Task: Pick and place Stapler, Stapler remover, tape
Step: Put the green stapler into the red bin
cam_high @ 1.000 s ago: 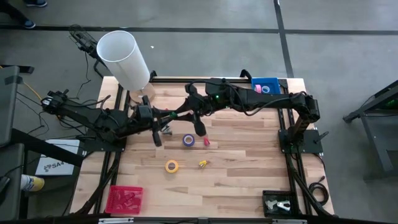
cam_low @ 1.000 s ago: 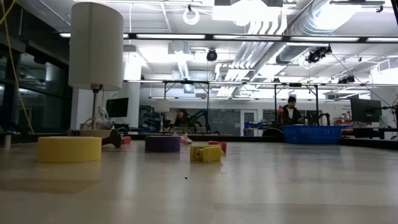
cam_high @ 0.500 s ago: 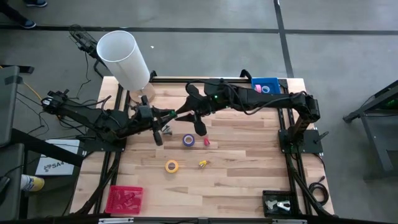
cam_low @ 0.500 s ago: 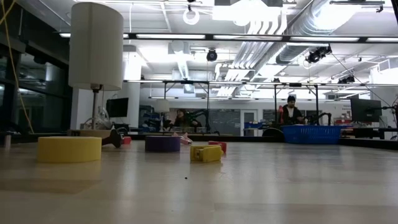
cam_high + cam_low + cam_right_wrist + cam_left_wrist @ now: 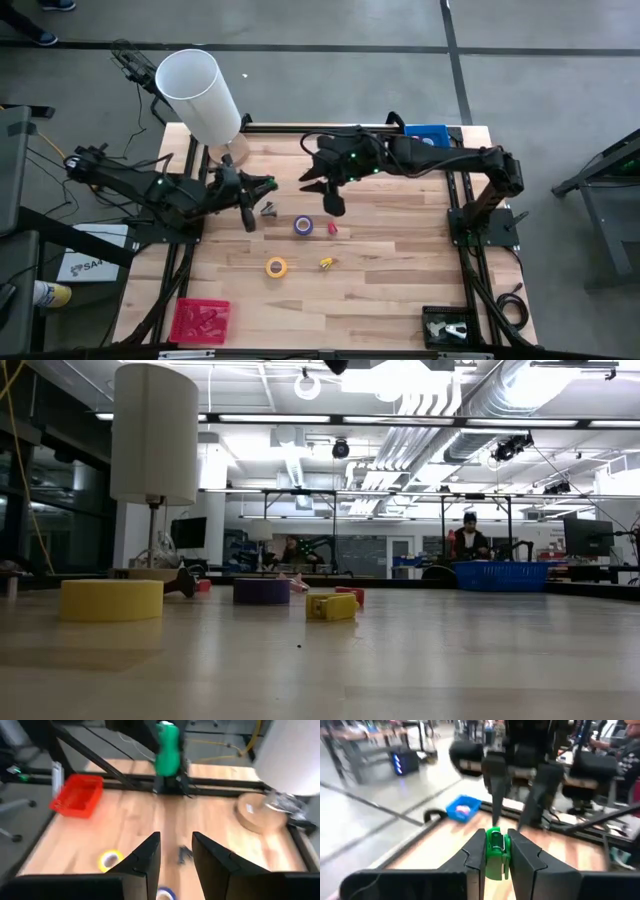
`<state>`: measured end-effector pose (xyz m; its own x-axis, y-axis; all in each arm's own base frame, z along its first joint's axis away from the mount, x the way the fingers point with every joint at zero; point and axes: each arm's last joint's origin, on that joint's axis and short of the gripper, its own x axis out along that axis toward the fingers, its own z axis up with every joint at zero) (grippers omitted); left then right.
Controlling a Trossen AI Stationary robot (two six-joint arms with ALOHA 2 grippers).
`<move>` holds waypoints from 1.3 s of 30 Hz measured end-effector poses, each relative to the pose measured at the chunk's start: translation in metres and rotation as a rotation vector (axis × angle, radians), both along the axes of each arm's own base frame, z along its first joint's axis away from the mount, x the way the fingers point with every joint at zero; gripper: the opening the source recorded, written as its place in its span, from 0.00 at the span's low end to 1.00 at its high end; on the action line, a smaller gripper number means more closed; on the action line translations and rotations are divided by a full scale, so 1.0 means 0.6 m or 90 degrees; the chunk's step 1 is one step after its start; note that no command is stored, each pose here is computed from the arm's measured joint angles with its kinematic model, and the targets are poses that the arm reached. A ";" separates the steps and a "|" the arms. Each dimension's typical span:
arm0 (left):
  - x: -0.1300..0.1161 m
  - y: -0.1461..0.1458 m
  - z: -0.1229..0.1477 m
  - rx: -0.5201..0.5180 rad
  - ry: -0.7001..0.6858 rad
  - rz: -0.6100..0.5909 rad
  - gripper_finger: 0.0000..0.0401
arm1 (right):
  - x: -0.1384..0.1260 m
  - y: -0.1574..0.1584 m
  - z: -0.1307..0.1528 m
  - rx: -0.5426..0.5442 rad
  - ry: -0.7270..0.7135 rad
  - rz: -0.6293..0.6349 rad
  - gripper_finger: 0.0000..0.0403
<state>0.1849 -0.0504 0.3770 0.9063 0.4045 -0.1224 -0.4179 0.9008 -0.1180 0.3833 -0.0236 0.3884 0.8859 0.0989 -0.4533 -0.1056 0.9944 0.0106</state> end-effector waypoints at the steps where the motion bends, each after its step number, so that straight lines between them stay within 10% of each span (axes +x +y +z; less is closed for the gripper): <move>1: -0.005 0.001 -0.002 -0.016 0.007 -0.009 0.12 | -0.005 -0.001 0.002 -0.009 0.006 -0.008 0.26; 18: -0.048 -0.022 -0.096 -0.419 0.436 -0.255 0.12 | -0.031 -0.051 -0.007 -0.025 0.091 -0.113 0.26; 39: -0.098 -0.177 -0.154 -0.493 0.676 -0.265 0.12 | -0.031 -0.055 -0.008 -0.037 0.092 -0.109 0.26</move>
<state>0.1260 -0.1568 0.2844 0.2733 -0.3592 -0.8924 -0.3398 0.8318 -0.4388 0.3645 -0.0566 0.3839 0.8131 -0.0779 -0.5769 0.0636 0.9970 -0.0449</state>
